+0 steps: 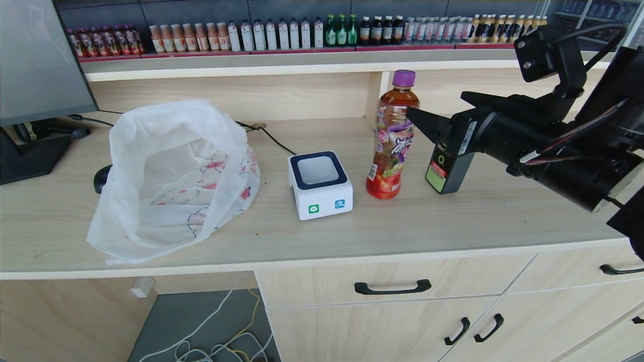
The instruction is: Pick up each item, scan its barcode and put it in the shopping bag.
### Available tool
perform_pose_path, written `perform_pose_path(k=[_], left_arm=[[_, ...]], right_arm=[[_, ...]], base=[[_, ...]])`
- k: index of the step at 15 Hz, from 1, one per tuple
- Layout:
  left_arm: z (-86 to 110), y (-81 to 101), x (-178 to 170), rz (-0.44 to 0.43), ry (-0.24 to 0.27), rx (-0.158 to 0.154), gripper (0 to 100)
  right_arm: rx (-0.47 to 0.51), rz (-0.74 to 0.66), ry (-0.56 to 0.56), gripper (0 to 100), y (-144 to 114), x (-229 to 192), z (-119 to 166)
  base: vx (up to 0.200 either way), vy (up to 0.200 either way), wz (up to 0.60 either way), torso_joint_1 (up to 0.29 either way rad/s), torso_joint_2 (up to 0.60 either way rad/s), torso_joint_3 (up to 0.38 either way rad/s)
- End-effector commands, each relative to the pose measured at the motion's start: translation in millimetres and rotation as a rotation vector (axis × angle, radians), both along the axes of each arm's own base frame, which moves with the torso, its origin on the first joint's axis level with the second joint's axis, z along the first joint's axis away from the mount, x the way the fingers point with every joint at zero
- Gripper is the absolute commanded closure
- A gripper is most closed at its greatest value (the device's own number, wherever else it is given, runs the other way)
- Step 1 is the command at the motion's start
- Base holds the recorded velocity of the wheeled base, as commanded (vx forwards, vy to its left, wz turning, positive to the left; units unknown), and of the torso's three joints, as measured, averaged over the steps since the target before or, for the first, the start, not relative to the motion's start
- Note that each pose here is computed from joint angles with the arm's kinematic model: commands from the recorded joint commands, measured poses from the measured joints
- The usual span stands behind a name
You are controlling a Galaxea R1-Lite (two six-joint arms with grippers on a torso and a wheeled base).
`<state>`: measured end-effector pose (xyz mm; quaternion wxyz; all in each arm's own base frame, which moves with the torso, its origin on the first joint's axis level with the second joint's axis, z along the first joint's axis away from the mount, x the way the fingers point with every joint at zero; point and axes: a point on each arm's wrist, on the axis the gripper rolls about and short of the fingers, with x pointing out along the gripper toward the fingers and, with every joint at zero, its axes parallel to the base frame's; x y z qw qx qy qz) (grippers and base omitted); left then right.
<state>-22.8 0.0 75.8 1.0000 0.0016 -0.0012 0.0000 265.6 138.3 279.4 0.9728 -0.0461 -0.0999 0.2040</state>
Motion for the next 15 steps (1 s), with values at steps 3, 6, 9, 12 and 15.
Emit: perform_pose_path(k=[3,6,9,12,15], left_arm=[[0.0,0.0,0,0.000,-0.001,0.000,0],[0.0,0.0,0,0.000,-0.001,0.000,0],[0.0,0.0,0,0.000,-0.001,0.000,0],[0.0,0.0,0,0.000,-0.001,0.000,0],[0.0,0.0,0,0.000,-0.001,0.000,0]], right_arm=[[-0.013,0.002,0.010,0,8,14,-5],[-0.059,0.010,-0.025,0,16,15,-9],[-0.028,-0.014,-0.060,0,29,26,-13],[0.007,-0.035,-0.070,0,33,34,-8],[0.056,-0.127,-0.060,0,31,38,-5]], base=[[0.000,0.000,0.00,0.000,0.00,0.000],[0.000,0.000,0.00,0.000,0.00,0.000],[0.000,0.000,0.00,0.000,0.00,0.000],[0.000,0.000,0.00,0.000,0.00,0.000],[0.000,0.000,0.00,0.000,0.00,0.000]])
